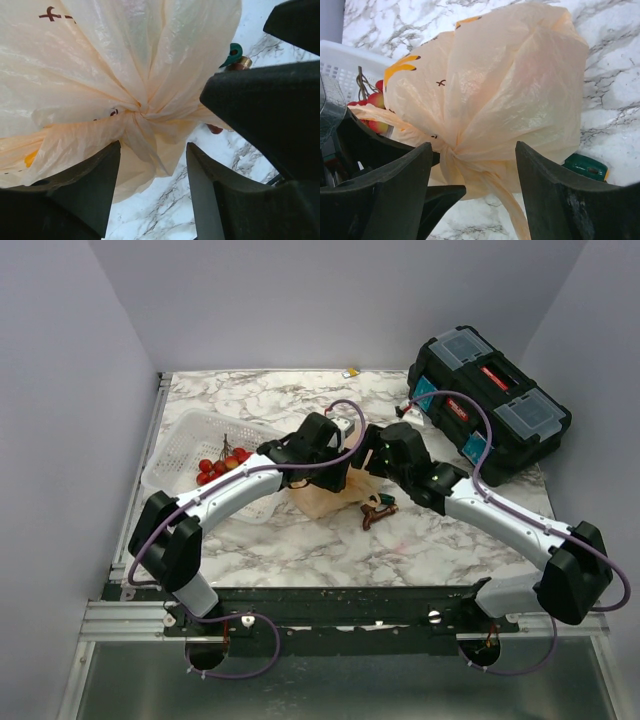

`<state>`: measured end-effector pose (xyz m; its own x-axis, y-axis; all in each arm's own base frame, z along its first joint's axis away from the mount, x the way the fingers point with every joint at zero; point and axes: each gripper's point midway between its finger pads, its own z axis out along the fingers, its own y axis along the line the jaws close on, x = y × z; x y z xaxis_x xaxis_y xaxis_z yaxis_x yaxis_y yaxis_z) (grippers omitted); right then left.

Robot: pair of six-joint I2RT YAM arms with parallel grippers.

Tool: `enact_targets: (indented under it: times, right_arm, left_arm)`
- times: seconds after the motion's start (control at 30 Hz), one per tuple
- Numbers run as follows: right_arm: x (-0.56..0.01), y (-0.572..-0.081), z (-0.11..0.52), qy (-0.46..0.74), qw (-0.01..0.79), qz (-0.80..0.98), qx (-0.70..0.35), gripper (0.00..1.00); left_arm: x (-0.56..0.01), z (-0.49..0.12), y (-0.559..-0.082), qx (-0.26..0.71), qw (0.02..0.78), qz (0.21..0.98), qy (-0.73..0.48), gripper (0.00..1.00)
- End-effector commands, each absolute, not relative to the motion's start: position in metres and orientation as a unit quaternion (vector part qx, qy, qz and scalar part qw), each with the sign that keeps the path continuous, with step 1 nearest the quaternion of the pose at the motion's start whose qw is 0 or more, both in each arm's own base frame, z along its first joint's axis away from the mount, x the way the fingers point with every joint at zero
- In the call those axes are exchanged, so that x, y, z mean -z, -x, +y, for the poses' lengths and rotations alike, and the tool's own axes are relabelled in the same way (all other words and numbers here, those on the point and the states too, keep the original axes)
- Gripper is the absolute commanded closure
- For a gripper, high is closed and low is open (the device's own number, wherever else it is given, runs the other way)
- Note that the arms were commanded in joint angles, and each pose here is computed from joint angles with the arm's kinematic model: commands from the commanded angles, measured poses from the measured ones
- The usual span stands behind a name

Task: Take the fake fruits out of the plastic bag
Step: Untie the plastic bag at the center of the board.

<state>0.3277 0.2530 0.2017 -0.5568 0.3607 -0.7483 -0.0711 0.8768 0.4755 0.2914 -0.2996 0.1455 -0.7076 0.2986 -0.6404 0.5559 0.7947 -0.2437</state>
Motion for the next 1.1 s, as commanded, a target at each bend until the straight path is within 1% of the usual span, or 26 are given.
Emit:
enact_targets:
  times: [0.0, 0.07, 0.3, 0.33, 0.37, 0.4, 0.47, 0.67, 0.9, 1.07]
  right_arm:
    - [-0.203, -0.328, 0.262, -0.108, 0.445, 0.854, -0.246, 0.29]
    - [-0.2, -0.328, 0.262, -0.11, 0.444, 0.854, -0.247, 0.3]
    - [-0.192, -0.326, 0.262, -0.113, 0.436, 0.858, -0.247, 0.31]
    - [-0.191, -0.326, 0.259, -0.118, 0.437, 0.858, -0.243, 0.31]
    - [-0.19, -0.326, 0.257, -0.123, 0.437, 0.857, -0.241, 0.31]
    - [-0.189, -0.326, 0.253, -0.132, 0.438, 0.856, -0.24, 0.32]
    - [-0.19, -0.326, 0.251, -0.137, 0.44, 0.853, -0.244, 0.33]
    - [-0.182, -0.324, 0.266, -0.117, 0.418, 0.862, -0.263, 0.42]
    - [-0.164, -0.324, 0.289, -0.084, 0.385, 0.874, -0.285, 0.39]
    - [-0.159, -0.333, 0.276, -0.121, 0.408, 0.866, -0.262, 0.42]
  left_arm:
    - [-0.142, -0.305, -0.299, 0.222, 0.296, 0.897, -0.241, 0.5]
    - [-0.141, -0.305, -0.302, 0.229, 0.292, 0.897, -0.238, 0.59]
    - [-0.142, -0.311, -0.295, 0.262, 0.279, 0.891, -0.245, 0.82]
    - [-0.143, -0.31, -0.295, 0.263, 0.281, 0.89, -0.244, 0.87]
    - [-0.144, -0.31, -0.295, 0.265, 0.282, 0.889, -0.244, 0.97]
    - [-0.146, -0.309, -0.295, 0.264, 0.285, 0.889, -0.242, 1.0]
    - [-0.149, -0.308, -0.294, 0.266, 0.291, 0.887, -0.242, 1.0]
    - [-0.155, -0.307, -0.294, 0.268, 0.299, 0.885, -0.237, 1.0]
    - [-0.165, -0.314, -0.289, 0.295, 0.301, 0.875, -0.239, 1.0]
    - [-0.168, -0.315, -0.287, 0.303, 0.3, 0.874, -0.233, 1.0]
